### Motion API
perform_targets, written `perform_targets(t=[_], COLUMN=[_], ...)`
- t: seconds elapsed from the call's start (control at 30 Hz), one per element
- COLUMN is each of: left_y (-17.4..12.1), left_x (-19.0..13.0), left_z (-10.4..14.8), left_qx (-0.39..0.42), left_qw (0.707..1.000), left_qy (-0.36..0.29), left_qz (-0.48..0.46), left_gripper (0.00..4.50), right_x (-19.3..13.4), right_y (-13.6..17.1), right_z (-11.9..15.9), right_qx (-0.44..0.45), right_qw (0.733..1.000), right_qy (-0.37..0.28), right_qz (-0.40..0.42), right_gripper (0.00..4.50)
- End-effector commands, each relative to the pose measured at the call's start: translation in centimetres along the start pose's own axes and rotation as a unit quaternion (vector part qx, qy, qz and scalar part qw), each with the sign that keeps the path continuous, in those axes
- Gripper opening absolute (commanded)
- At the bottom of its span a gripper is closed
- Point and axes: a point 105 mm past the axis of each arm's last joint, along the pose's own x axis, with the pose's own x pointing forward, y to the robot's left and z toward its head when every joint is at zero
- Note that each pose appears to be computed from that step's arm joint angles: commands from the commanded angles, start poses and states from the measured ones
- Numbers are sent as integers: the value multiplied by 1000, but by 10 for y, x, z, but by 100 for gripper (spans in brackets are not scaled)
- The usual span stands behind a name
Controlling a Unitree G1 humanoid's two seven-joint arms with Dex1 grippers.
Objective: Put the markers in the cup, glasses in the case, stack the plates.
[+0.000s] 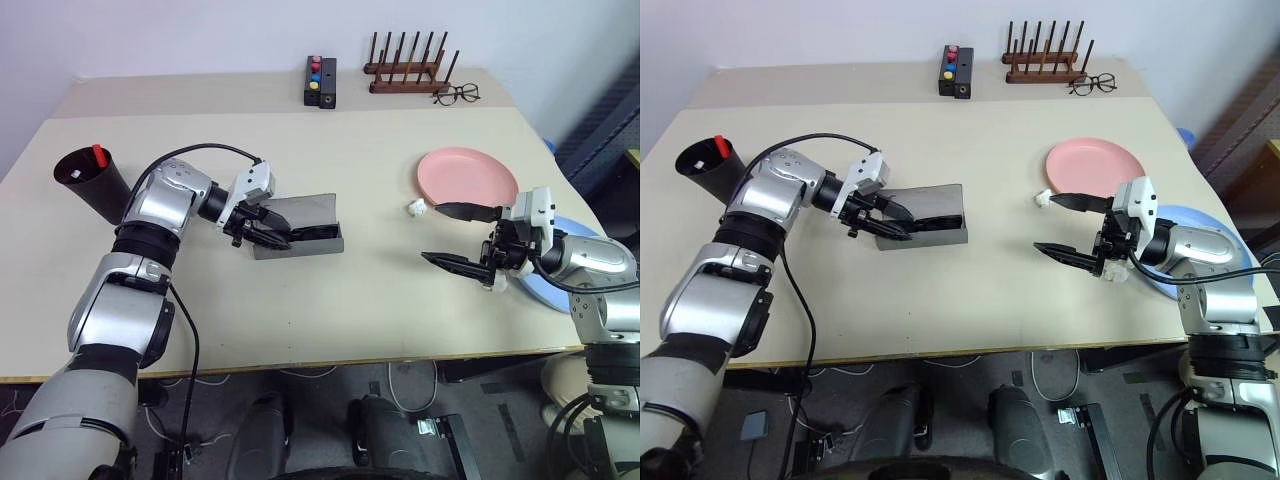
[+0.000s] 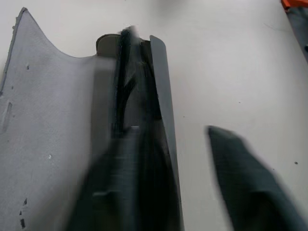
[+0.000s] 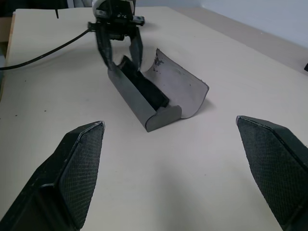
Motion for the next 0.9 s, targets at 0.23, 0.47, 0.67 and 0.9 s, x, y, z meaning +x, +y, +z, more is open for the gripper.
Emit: perform_targets(t=[0.23,0.47,0.67,0.9], left_y=[9,31,46,71], left_x=[-12,-34,-45,-39], left_z=[30,49,50,39], left_qx=[55,37,32,57], left_qw=[997,984,970,939], left_qy=[-38,-100,-103,-48], left_qz=[44,145,219,335], left_gripper=[447,333,32,7], right_x=[-2,3,7,10], right_y=[-3,-2,-5,-5], right_z=[12,13,12,13], right_qx=[-27,-27,-28,-27], right_qw=[1000,1000,1000,999], right_qy=[-11,-13,-15,-19], right_qz=[-5,-2,-2,-1], right_gripper=[450,450,450,450])
